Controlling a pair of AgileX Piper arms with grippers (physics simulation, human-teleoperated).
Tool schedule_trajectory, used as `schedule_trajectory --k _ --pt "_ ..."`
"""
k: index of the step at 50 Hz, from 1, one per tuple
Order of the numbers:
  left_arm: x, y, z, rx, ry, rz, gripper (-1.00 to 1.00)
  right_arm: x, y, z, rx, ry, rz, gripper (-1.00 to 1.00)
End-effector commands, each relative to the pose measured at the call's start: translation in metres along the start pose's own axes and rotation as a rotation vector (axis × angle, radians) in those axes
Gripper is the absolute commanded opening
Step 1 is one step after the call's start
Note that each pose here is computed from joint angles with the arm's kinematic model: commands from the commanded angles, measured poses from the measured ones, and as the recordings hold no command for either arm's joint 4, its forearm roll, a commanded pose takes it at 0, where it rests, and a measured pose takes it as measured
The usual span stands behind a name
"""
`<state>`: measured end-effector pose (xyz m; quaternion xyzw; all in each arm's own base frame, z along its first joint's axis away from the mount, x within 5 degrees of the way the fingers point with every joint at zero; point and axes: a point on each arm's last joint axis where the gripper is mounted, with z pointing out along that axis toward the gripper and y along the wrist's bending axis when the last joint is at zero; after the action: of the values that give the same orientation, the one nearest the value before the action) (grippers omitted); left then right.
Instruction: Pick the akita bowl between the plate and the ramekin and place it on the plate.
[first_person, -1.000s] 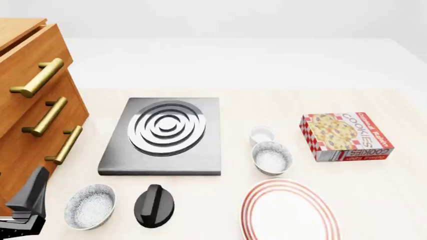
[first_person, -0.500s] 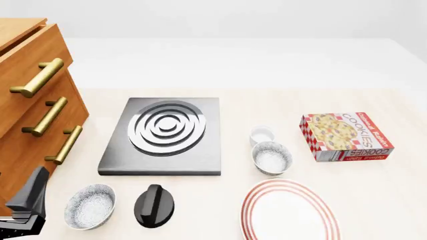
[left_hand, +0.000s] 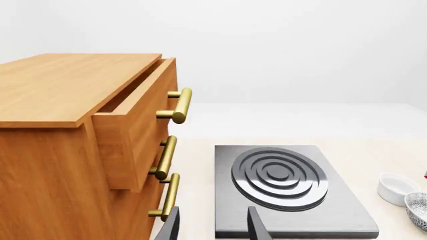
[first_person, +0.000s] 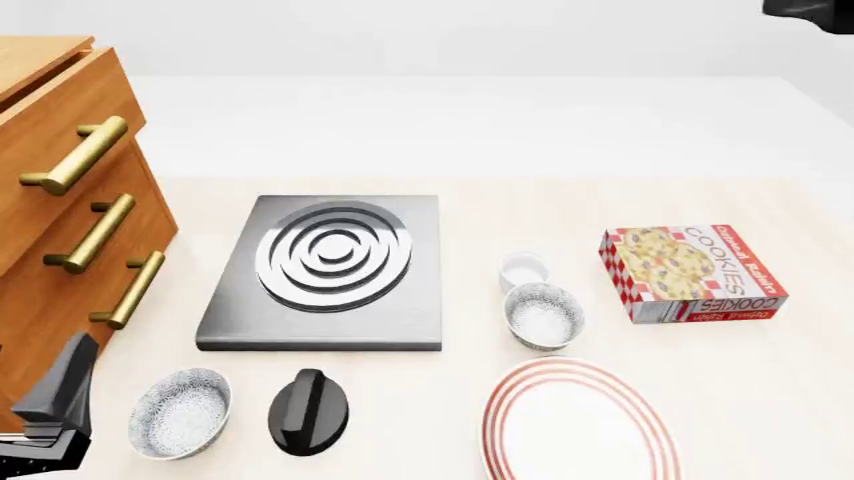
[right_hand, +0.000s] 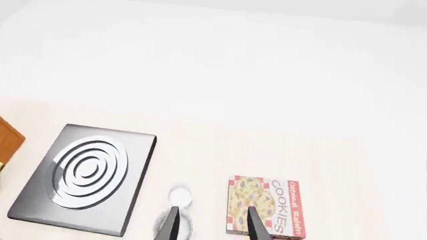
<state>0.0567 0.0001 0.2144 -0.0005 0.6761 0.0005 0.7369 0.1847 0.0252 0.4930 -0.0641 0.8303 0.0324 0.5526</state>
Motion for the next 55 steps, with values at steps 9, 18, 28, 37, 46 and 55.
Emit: schedule_trajectory --k 9,18,28,37,46,55 --pt "0.000 0.000 0.000 0.000 0.000 0.000 1.00 0.046 0.000 0.067 0.003 0.186 0.032 1.00" --pt "0.000 0.000 0.000 0.000 0.000 0.000 1.00 0.076 0.002 0.114 0.002 0.263 0.054 1.00" --pt "0.000 0.000 0.000 -0.001 0.000 0.001 1.00 0.098 -0.005 0.141 0.023 0.290 0.060 1.00" --pt "0.000 0.000 0.000 -0.002 0.000 0.000 1.00 0.123 -0.010 0.166 0.038 0.343 0.072 1.00" --pt "0.000 0.000 0.000 -0.002 0.000 0.000 1.00 0.136 -0.011 0.177 0.041 0.363 0.081 1.00" --pt "0.000 0.000 0.000 -0.002 0.000 0.000 1.00 0.154 -0.008 0.188 0.039 0.402 0.099 1.00"
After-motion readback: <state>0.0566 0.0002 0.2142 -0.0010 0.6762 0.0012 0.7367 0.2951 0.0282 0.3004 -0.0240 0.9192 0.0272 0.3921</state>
